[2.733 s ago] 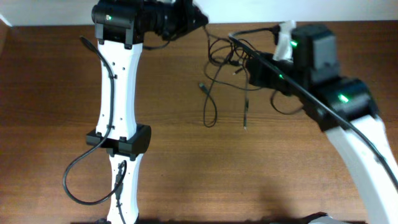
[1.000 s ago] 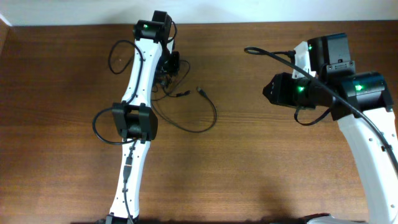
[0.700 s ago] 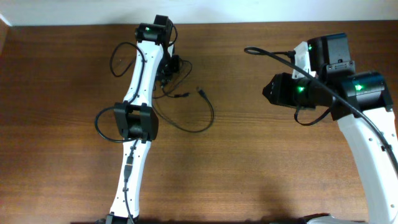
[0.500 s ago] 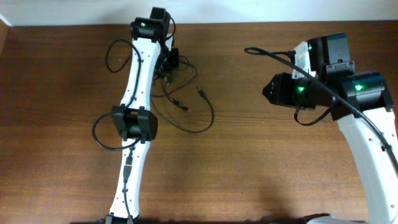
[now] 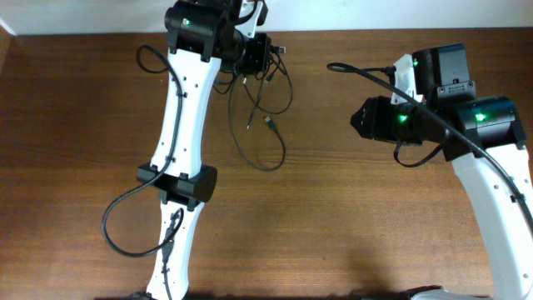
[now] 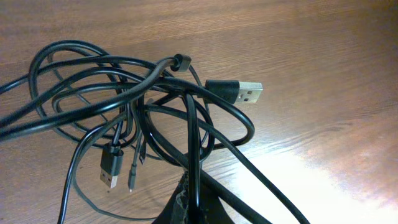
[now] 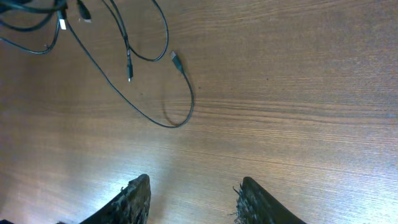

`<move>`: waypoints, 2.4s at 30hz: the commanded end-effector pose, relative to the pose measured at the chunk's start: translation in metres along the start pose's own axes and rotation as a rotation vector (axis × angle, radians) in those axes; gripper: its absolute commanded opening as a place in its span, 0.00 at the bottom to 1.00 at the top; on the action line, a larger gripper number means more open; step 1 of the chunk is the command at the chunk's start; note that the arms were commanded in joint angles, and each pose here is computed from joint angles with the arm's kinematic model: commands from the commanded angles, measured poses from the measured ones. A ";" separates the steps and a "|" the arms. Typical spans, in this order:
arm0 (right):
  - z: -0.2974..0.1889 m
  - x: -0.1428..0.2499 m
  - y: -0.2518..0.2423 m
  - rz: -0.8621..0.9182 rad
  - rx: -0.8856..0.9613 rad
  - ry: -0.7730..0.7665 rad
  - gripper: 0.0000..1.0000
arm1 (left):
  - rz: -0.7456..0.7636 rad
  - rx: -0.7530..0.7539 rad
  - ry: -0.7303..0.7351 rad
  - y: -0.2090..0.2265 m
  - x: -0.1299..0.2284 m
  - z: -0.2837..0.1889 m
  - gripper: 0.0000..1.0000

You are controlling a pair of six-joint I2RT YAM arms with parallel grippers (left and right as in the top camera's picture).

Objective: Untangle cables

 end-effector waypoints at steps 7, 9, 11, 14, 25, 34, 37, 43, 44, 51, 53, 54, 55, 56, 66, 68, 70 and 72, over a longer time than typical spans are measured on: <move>0.002 -0.001 0.000 -0.013 0.001 0.000 0.47 | 0.088 0.114 -0.059 -0.030 0.014 -0.073 0.00; 0.004 -0.002 0.000 -0.011 0.003 0.006 0.48 | 0.092 0.105 0.002 -0.027 0.021 -0.065 0.00; 0.011 -0.003 -0.001 -0.005 -0.003 0.030 0.48 | 0.116 0.104 0.065 -0.023 0.029 -0.057 0.00; 0.036 -0.007 0.010 -0.013 -0.093 0.098 0.47 | 0.217 0.169 0.082 -0.026 0.032 -0.053 0.00; 0.079 -0.039 0.084 -0.055 -0.424 -0.020 0.47 | 0.132 0.325 0.064 -0.026 0.030 -0.062 0.00; 0.097 -0.037 0.108 -0.037 -0.475 -0.019 0.47 | 0.137 0.537 0.031 -0.045 0.026 -0.069 0.00; 0.118 -0.035 0.105 -0.004 -0.453 0.025 0.47 | 0.137 0.621 -0.001 -0.046 0.021 -0.076 0.00; 0.133 -0.029 0.114 -0.005 -0.456 0.050 0.46 | 0.128 0.695 -0.052 -0.042 0.013 -0.083 0.00; 0.134 -0.030 0.113 -0.003 -0.445 0.042 0.34 | 0.129 0.694 -0.055 -0.042 0.012 -0.083 0.00; 0.129 -0.041 0.068 0.100 -0.316 0.056 0.04 | 0.049 0.378 -0.153 0.026 -0.003 -0.087 0.00; 0.119 -0.041 0.053 0.096 -0.233 0.039 0.04 | -0.049 0.123 -0.156 0.061 -0.004 -0.086 0.00; 0.111 -0.039 0.044 0.098 -0.166 0.020 0.04 | -0.094 -0.013 -0.157 0.079 -0.003 -0.087 0.00; 0.101 -0.036 0.037 0.084 -0.099 -0.002 0.04 | -0.142 -0.150 -0.159 0.094 -0.002 -0.089 0.00; 0.091 -0.033 0.032 0.070 -0.046 -0.024 0.04 | -0.177 -0.243 -0.162 0.105 -0.001 -0.092 0.00; -0.068 -0.008 -0.041 0.171 0.341 -0.372 0.04 | -0.295 -0.737 -0.141 0.162 0.015 -0.120 0.00; -0.087 -0.006 -0.059 0.201 0.337 -0.396 0.04 | -0.333 -0.756 -0.135 0.177 0.021 -0.128 0.00; -0.095 -0.006 -0.070 0.214 0.300 -0.389 0.04 | -0.390 -0.776 -0.138 0.194 0.027 -0.137 0.00; -0.097 -0.008 -0.078 0.209 0.258 -0.368 0.04 | -0.415 -0.790 -0.140 0.204 0.031 -0.143 0.00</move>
Point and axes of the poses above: each gripper's point midway between its finger pads, its own z axis out along the fingers, its own y axis along the line the jaws close on, x = y × z, the point moved 8 cm from there along -z, back along the fingers, and after that the axes turned 4 degrees about z, right-handed, at the moved point
